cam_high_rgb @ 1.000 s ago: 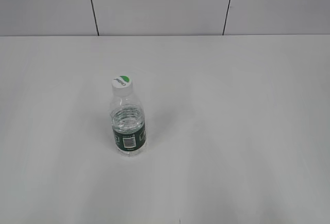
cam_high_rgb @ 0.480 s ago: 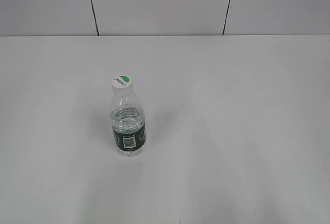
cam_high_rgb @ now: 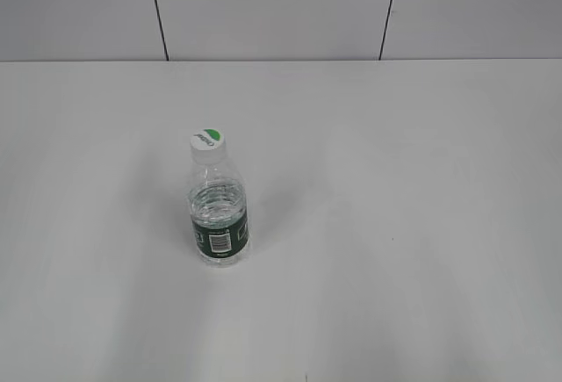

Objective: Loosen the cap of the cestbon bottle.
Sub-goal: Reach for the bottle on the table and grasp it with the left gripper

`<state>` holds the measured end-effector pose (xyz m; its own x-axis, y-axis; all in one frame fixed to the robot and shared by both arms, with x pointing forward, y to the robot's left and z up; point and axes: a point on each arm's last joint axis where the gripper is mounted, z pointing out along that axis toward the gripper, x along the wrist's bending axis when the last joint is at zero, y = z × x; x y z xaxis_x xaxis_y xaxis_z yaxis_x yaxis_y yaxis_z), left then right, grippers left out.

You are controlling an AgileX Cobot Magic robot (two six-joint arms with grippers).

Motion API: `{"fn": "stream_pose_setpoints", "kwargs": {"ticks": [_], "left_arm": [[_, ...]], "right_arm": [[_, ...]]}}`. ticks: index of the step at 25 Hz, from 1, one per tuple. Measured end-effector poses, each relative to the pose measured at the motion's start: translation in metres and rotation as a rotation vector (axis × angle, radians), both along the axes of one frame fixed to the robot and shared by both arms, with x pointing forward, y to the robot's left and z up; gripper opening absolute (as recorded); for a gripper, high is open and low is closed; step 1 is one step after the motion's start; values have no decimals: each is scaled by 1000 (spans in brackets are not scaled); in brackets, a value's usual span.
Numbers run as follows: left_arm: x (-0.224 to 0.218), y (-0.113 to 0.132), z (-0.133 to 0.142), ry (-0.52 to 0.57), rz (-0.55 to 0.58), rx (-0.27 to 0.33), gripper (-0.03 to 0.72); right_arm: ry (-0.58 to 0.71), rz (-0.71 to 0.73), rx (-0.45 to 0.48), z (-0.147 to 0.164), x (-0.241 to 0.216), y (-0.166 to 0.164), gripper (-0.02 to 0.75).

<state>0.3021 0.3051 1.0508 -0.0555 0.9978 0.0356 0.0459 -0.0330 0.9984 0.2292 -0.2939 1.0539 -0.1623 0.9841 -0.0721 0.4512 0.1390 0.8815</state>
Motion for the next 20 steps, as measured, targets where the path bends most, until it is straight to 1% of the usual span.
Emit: {"fn": "stream_pose_setpoints", "kwargs": {"ticks": [3, 9, 12, 20], "left_arm": [[14, 1, -2, 24, -1, -1, 530], [47, 2, -12, 120, -2, -4, 530], [61, 3, -17, 144, -5, 3, 530], [88, 4, -26, 146, -9, 1, 529]], "right_arm": [[0, 0, 0, 0, 0, 0, 587], [0, 0, 0, 0, 0, 0, 587], [0, 0, 0, 0, 0, 0, 587], [0, 0, 1, 0, 0, 0, 587]]}}
